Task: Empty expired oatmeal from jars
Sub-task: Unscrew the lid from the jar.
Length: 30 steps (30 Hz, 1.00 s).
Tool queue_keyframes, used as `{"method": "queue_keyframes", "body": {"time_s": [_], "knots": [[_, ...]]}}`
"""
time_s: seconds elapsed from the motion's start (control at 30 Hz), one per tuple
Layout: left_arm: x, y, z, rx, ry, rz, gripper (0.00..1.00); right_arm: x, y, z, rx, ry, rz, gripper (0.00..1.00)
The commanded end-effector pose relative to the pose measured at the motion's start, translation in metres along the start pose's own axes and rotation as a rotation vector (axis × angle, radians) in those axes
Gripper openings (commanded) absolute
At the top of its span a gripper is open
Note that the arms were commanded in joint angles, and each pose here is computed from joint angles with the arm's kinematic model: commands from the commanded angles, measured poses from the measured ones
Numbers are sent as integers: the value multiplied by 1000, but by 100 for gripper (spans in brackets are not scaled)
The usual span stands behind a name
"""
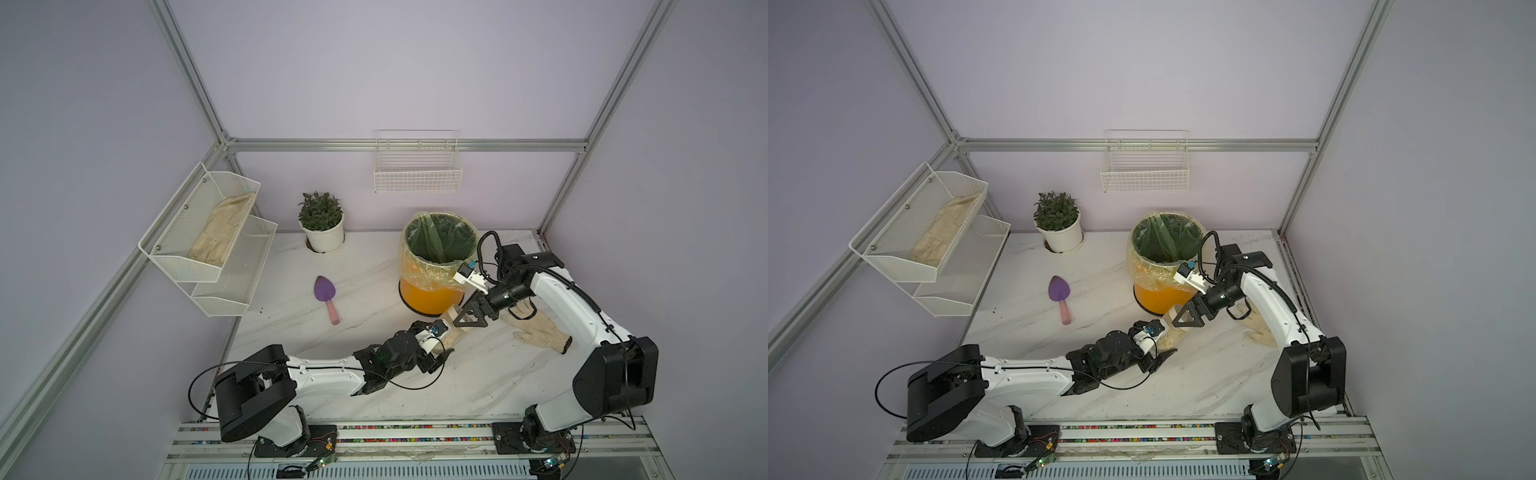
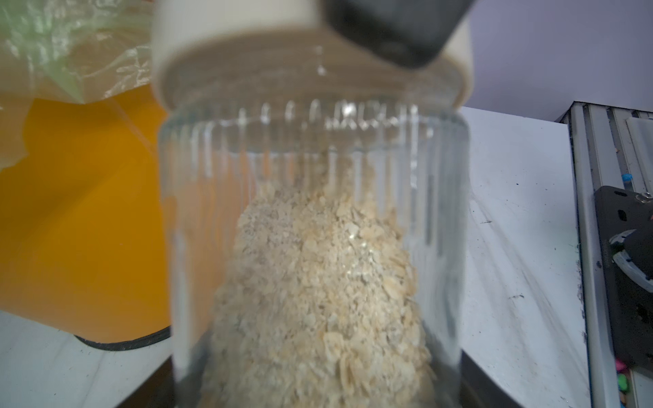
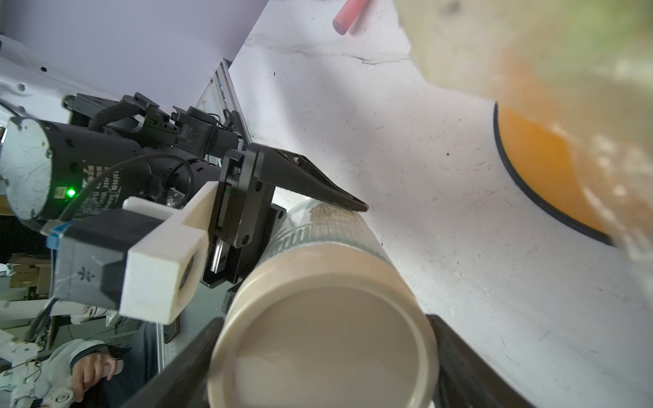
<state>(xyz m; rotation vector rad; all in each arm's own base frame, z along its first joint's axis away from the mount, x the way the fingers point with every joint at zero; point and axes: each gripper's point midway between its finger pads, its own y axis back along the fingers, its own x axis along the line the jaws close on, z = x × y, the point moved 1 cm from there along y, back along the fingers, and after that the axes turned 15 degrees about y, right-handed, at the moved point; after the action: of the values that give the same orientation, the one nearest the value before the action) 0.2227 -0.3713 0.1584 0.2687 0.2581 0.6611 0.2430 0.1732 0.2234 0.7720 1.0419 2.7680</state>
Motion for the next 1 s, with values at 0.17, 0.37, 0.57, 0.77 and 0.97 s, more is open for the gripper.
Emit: {"method": "queue_keyframes", "body": {"time_s": [0.17,0.37,0.57,0.77,0.97], "knots": [[2,-2,40,-146,81,-44,0,33,8,9,-34,114,21,67],[-1,-4,41,-120,114,-127,0,31,9,-1,42,232,0,69],[1,-4,40,-103,119,-149,0,27,14,-4,90,385,-45,71],[-2,-4,40,-80,104,-168,0,19,18,-6,143,584,-86,74],[-1,-3,41,-81,95,-166,0,20,23,-13,189,876,-162,80]]}}
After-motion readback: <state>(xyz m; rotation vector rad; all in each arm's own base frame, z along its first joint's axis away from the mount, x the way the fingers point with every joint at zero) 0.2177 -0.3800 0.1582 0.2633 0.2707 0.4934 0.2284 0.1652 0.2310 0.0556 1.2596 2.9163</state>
